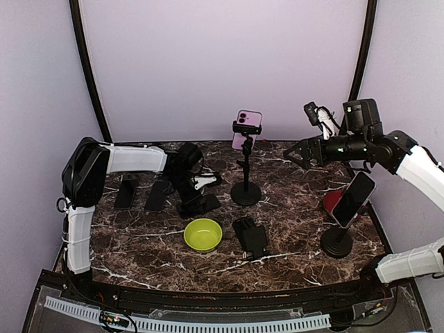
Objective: Remove the phone from the phone stand
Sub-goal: Adjust the phone at the center of the board.
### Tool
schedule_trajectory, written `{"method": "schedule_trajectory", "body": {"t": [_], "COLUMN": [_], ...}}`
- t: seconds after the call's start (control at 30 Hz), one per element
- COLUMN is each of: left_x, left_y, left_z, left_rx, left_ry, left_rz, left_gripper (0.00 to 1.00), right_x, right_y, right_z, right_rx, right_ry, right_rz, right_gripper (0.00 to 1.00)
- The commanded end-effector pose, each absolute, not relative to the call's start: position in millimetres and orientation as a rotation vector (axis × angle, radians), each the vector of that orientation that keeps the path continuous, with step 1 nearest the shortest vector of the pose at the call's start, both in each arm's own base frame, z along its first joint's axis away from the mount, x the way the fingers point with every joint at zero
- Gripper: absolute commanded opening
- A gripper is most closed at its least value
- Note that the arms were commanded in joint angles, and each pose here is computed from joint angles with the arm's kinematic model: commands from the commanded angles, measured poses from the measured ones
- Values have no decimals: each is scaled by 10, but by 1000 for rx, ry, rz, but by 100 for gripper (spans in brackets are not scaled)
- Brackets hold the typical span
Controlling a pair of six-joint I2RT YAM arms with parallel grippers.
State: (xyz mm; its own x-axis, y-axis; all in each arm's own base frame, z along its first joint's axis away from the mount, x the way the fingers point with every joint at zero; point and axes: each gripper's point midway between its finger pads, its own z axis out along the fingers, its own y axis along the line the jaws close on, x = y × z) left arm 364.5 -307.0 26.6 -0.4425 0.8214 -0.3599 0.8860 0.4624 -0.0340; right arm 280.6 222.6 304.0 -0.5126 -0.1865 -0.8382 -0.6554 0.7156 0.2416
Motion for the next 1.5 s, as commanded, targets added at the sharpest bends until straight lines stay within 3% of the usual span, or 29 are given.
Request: {"method": "schedule_trajectory", "body": {"t": [0.0, 0.43, 0.6, 0.77, 1.07, 1.47], "left_x": [3506, 3564, 3785, 4025, 4247, 3557], "left_y": [-3147, -3102, -2942, -3115, -2697, -2522], "left_z": [576, 585, 488, 993, 1797, 1971], "left_rx": [1743, 2096, 2103, 1805, 1144, 631], "left_ry": [2197, 1870, 1869, 1860, 1969, 2142], "left_rz": [-397, -287, -183, -161, 191, -283], "left_gripper": [75, 84, 88, 99, 99, 99], "right_x": [2795, 2782, 2784, 2773, 2748, 2675], "right_y": [2249, 2243, 2242, 2234, 2262, 2211], "right_z": [3149, 3151, 3168, 3157, 3173, 3234], "right_rx": [-658, -664, -662, -667, -682, -701], "right_ry": [2001, 2003, 2002, 2001, 1974, 1950], "right_rz": [698, 695, 696, 690, 713, 694], "right_gripper": [99, 99, 99, 99, 99, 99]}}
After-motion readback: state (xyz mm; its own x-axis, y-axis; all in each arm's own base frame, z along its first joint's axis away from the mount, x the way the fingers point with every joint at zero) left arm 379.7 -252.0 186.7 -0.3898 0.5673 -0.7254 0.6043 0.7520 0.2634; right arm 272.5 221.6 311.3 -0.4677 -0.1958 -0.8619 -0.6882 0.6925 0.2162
